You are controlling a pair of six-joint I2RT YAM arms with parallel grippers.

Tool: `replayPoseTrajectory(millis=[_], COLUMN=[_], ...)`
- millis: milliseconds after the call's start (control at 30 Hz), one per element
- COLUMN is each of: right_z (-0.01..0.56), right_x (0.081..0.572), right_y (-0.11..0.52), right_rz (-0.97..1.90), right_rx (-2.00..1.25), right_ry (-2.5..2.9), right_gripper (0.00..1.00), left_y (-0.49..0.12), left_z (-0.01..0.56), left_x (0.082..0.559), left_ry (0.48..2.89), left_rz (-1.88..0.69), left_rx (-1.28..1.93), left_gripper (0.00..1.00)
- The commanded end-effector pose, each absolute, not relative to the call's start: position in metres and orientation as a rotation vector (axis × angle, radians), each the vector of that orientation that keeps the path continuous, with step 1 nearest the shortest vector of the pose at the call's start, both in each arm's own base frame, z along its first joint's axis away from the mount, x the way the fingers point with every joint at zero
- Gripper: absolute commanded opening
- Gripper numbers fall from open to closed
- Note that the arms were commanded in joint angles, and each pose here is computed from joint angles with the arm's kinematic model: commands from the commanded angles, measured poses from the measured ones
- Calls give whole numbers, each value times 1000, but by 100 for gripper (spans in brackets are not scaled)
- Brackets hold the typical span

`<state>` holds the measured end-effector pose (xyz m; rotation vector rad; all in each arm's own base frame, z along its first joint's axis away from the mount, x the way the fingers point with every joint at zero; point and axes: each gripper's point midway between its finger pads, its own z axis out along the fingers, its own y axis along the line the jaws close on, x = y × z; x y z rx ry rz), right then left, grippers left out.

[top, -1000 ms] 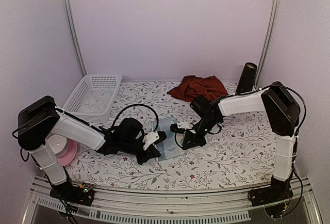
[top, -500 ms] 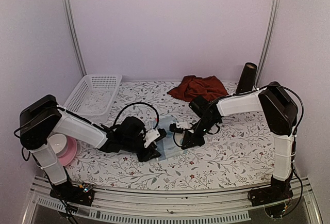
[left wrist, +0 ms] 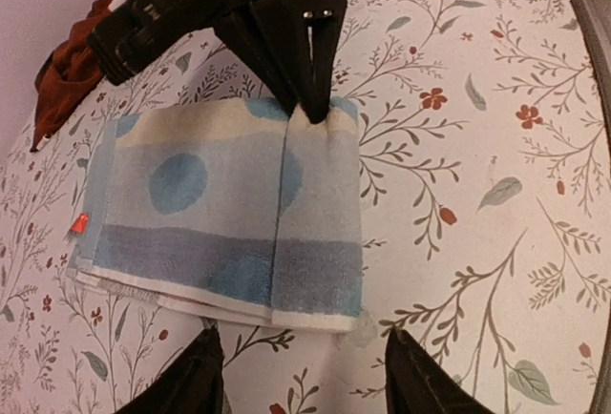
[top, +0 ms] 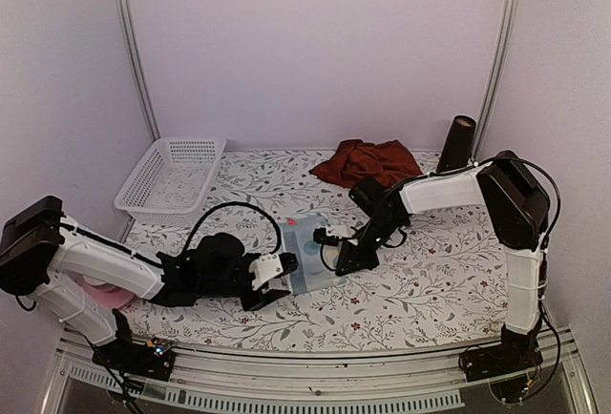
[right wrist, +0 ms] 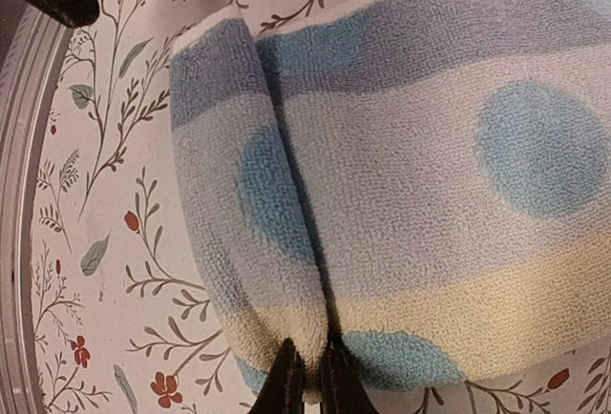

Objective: Roll the towels
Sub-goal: Roll the towel at the center of the board.

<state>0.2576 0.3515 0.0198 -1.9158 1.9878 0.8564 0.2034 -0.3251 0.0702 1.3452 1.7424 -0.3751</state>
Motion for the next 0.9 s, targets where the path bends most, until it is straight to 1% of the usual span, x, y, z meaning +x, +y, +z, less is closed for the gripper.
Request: replayPoseTrajectory(millis=[0, 133, 333, 500, 567, 633, 867], right_z=[5, 6, 5, 6, 7, 8, 8], right_x=[261, 261, 261, 261, 261, 260, 259], right_y=[344, 344, 343, 343, 343, 344, 343], right_rz=[826, 823, 820, 822, 823, 828, 831], right_rx=[-1927, -1928, -1928, -1928, -1929, -1931, -1935], right_ry=[2047, 2045, 2049, 2049, 2046, 2043, 2041], right_gripper=[6, 6, 6, 6, 6, 6, 6], left_y=[-335, -343, -353, -352, -352, -352, -353], left_z=[80, 65, 23, 17, 16, 13, 6], left_x=[194, 186, 189, 198, 199, 198, 195], left_ry=[1573, 1528, 1547, 1566, 1568, 1576, 1605], left_rz=[-288, -184, -20, 52, 59, 60, 46], left_rx=[1407, 1489, 1602, 1583, 1585, 1597, 1633], left_gripper=[57, 55, 52, 52, 50, 46, 26])
